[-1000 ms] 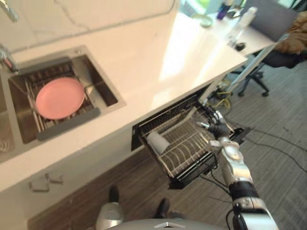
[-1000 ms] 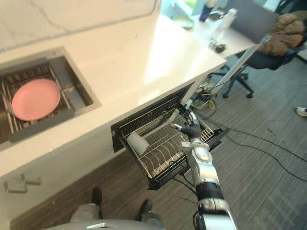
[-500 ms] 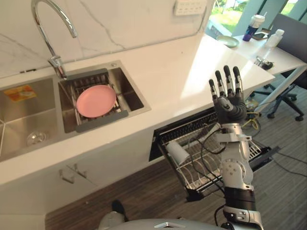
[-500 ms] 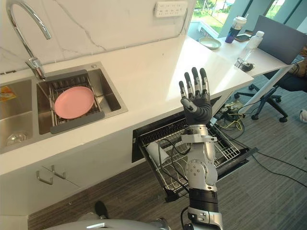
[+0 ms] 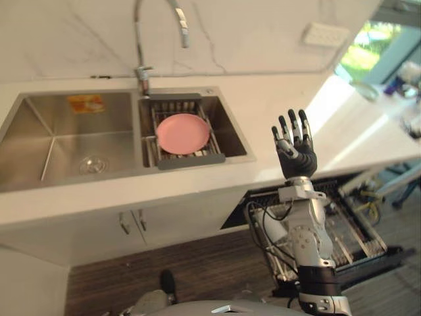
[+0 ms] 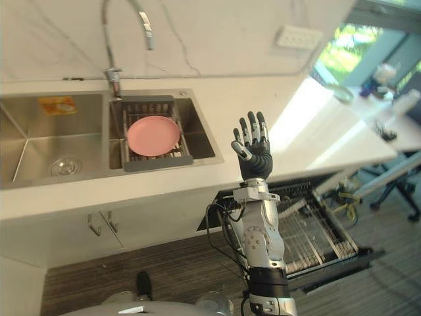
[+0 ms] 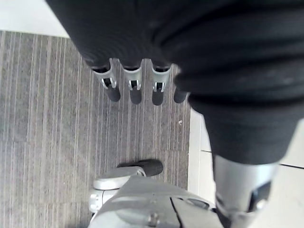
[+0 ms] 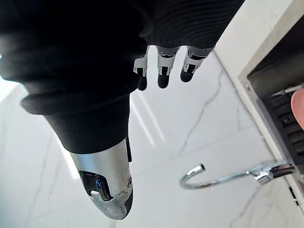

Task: Walk over to the sink, pick up the cup, carry it to the dishwasher, place the cup inside the dishwasher, then close the dishwasher door

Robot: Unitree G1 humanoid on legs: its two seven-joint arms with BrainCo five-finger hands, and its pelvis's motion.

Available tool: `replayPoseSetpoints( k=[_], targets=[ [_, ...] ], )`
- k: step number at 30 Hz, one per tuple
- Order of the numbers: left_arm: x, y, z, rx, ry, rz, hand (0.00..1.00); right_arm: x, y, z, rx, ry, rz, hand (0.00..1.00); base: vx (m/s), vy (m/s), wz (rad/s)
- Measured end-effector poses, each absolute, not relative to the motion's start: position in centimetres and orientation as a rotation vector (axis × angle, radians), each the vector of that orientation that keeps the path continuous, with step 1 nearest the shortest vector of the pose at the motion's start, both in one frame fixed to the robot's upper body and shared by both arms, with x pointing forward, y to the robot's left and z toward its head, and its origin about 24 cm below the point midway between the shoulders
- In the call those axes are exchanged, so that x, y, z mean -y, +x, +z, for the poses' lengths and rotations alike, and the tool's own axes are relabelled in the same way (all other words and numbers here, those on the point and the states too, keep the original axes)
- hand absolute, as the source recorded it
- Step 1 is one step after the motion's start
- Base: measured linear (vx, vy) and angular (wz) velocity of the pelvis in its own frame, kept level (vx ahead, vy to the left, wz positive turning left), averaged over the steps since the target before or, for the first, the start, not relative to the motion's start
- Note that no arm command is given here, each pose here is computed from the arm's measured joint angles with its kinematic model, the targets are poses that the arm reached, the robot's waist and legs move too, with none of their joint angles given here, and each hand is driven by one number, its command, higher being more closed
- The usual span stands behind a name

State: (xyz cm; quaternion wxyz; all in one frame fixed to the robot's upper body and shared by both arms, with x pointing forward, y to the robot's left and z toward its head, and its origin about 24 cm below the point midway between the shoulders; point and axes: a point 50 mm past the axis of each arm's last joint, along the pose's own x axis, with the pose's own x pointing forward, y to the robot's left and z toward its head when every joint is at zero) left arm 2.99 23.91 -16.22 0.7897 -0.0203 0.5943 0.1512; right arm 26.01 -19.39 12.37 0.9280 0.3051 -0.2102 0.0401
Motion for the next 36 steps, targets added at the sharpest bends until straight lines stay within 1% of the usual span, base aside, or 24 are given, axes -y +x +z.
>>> replayPoseSetpoints(
  k=[2, 4, 8, 11, 14, 18, 23, 25, 28, 30, 32, 36],
  targets=[
    [-24.1, 2.7, -16.3, -1.348, -0.063, 0.326, 0.00, 20.6, 24.8, 13.4, 0.502, 0.612, 0.048, 0.00, 0.07, -0.044, 0.97],
    [-24.1, 1.3, -16.5, -1.419, -0.076, 0.340, 0.00, 20.6, 24.6, 13.9, 0.526, 0.614, 0.063, 0.00, 0.08, -0.065, 0.51],
    [-23.1, -1.4, -16.8, -1.518, -0.102, 0.323, 0.00, 20.6, 24.8, 14.1, 0.532, 0.636, 0.088, 0.00, 0.04, -0.023, -0.11],
    [-22.4, -2.5, -16.9, -1.537, -0.147, 0.330, 0.00, 20.9, 24.9, 13.4, 0.506, 0.636, 0.074, 0.00, -0.02, -0.023, -0.23],
    [-21.5, -2.1, -17.0, -1.517, -0.170, 0.312, 0.00, 21.4, 24.8, 13.6, 0.506, 0.601, 0.078, 0.00, -0.01, -0.010, -0.20],
    [-21.4, -1.7, -17.0, -1.481, -0.164, 0.304, 0.00, 21.5, 24.5, 13.1, 0.483, 0.601, 0.095, 0.00, 0.01, 0.014, -0.17],
    [-20.9, -1.1, -17.1, -1.448, -0.174, 0.304, 0.00, 20.2, 24.7, 11.8, 0.401, 0.608, 0.167, 0.00, 0.00, 0.028, -0.04],
    [-21.4, -0.7, -17.0, -1.436, -0.160, 0.310, 0.00, 19.9, 24.7, 11.2, 0.372, 0.616, 0.177, 0.00, 0.06, 0.081, 0.09],
    [-20.3, -1.0, -17.2, -1.441, -0.198, 0.315, 0.00, 19.2, 24.9, 10.4, 0.337, 0.634, 0.188, 0.00, 0.08, 0.041, 0.06],
    [-20.5, -0.8, -17.1, -1.427, -0.200, 0.326, 0.00, 18.7, 25.0, 9.8, 0.305, 0.638, 0.201, 0.00, 0.09, -0.081, 0.09],
    [-20.1, -0.2, -17.2, -1.414, -0.239, 0.346, 0.00, 19.0, 25.1, 10.0, 0.314, 0.628, 0.197, 0.00, 0.05, -0.076, -0.19],
    [-19.8, -0.5, -17.3, -1.429, -0.259, 0.353, 0.00, 18.8, 25.3, 9.3, 0.284, 0.633, 0.183, 0.00, 0.02, 0.054, -0.19]
  ],
)
